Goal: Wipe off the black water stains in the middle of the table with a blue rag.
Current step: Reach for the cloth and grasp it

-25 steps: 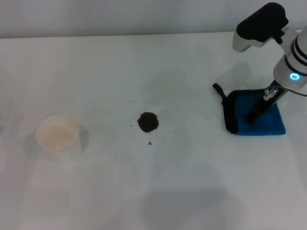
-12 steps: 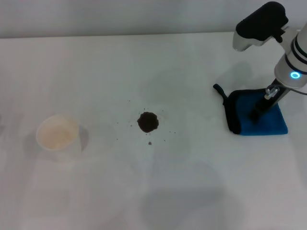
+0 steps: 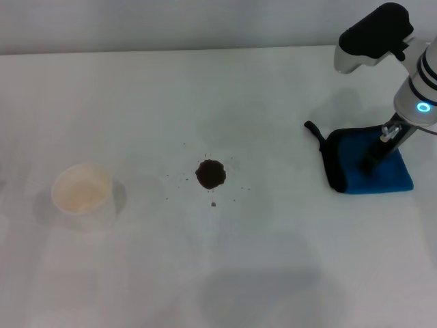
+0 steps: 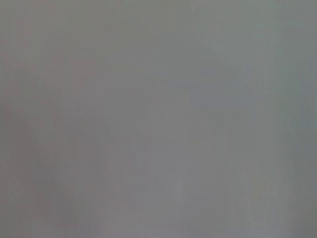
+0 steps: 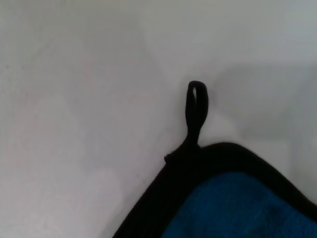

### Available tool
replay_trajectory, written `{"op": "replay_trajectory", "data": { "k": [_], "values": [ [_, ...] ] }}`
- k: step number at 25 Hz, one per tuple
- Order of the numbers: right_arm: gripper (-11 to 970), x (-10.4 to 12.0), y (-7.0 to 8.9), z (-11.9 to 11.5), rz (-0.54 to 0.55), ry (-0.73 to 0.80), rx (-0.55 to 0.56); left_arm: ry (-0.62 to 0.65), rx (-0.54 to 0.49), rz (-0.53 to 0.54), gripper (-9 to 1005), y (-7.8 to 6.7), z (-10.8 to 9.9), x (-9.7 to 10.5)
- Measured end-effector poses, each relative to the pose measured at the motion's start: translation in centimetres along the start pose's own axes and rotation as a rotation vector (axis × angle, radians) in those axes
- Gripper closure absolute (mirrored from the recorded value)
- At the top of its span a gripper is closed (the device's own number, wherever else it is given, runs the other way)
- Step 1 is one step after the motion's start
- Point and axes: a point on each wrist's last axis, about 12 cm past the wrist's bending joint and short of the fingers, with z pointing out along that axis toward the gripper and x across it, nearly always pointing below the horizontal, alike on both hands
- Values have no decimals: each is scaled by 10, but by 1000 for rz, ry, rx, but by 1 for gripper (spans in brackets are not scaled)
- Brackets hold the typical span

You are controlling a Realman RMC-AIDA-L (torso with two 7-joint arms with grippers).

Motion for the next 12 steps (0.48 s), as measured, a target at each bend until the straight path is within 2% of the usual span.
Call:
{"op": "replay_trajectory", "data": {
  "k": [12],
  "values": [
    [652,0,1,1,-2,7,-3,3,-2,0,104,0,0,0]
  ]
}}
